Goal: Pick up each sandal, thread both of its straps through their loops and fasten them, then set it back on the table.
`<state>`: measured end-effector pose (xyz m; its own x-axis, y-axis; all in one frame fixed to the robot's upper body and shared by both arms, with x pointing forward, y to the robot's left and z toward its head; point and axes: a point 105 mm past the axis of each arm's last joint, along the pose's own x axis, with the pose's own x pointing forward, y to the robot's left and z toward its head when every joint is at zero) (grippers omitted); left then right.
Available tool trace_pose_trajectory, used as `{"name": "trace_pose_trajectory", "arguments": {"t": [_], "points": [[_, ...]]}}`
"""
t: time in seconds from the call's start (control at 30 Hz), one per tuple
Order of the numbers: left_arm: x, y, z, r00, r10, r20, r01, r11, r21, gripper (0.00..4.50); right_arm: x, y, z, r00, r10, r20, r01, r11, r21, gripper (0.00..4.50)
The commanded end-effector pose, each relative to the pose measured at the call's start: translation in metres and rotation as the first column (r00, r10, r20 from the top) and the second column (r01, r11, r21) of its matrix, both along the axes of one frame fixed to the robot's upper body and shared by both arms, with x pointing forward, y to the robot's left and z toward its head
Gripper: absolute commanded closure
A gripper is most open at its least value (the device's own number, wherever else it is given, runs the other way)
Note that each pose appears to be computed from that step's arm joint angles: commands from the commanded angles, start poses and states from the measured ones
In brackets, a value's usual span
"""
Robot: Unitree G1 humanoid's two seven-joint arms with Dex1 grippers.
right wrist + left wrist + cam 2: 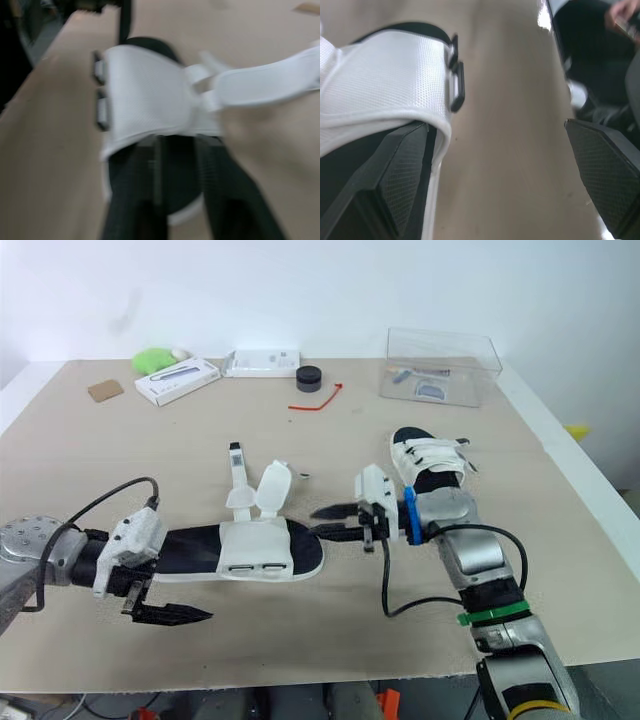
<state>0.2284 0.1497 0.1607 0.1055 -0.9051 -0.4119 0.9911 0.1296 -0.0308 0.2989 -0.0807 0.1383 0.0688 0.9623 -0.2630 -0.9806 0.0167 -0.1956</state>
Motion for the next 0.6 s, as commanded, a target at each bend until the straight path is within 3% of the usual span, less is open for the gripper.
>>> {"name": "trace_pose_trajectory", "arguments": {"t": [0.03,0.2,0.33,0.5,0.6], "points": [[0.021,0.003,0.023,0.991,0.126,0.038,-0.122,0.988,-0.094,0.00,0.000,0.010,0.000,0.999,-0.010,0.051,0.011,1.000,-0.018,4.43],[0.063,0.005,0.039,0.931,0.362,-0.044,-0.359,0.889,-0.285,0.00,-0.004,0.017,-0.014,0.998,-0.003,0.056,0.007,0.997,-0.081,4.43],[0.078,0.003,0.038,0.890,0.428,-0.155,-0.455,0.826,-0.334,0.00,-0.005,0.018,-0.021,0.997,0.010,0.081,0.000,0.991,-0.132,4.43],[0.094,0.010,0.027,0.825,0.492,-0.278,-0.560,0.777,-0.288,0.00,-0.004,0.018,-0.027,0.994,0.019,0.106,-0.002,0.987,-0.161,4.43],[0.104,0.021,0.018,0.740,0.496,-0.454,-0.641,0.726,-0.251,0.00,-0.001,0.021,-0.024,0.993,0.006,0.115,0.011,0.990,-0.142,4.43]]}}
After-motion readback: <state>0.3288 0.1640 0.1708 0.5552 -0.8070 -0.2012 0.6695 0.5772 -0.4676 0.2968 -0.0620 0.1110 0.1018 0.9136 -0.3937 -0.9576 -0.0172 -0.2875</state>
